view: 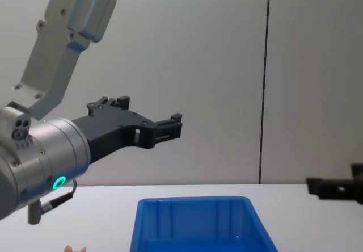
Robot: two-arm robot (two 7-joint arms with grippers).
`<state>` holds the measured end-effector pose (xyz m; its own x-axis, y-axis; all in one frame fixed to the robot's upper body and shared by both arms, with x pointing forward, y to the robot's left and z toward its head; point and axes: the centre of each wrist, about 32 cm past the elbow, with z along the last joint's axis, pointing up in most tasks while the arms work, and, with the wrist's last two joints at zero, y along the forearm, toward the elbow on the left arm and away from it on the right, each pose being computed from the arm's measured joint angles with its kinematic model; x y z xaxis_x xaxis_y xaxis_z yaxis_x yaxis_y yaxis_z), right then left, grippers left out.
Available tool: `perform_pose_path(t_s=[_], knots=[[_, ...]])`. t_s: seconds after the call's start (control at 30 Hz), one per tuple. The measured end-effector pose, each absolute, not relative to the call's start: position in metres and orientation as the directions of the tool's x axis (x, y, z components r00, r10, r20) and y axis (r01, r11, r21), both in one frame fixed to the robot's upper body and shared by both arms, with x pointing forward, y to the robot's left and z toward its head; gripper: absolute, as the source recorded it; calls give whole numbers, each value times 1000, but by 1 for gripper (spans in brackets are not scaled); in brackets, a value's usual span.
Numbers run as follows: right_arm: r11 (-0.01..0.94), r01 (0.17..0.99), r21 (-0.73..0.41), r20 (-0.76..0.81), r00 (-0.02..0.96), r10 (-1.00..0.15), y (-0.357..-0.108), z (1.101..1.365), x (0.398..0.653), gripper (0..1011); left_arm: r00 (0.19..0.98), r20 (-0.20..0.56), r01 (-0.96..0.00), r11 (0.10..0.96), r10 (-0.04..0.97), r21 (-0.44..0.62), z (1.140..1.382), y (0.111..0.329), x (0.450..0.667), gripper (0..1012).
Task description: Pick up the two dolls from the table and place them into the box.
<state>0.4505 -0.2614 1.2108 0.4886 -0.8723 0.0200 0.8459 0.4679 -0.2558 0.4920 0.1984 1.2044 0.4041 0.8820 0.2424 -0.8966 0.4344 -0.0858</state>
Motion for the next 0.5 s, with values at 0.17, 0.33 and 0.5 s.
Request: perform_pose_path(t_s=[0.17,0.33,0.5], knots=[[462,830,-312,10,489,-872,-273,1207,442,1001,404,242,-897,434,882,-86,1204,198,492,1003],[464,806,-368,7,501,-865,-279,1202,437,1001,404,242,-897,434,882,-86,1204,198,492,1003],[451,783,-428,16,505,-863,-283,1197,433,1001,404,242,-897,434,882,-86,1204,198,492,1003]])
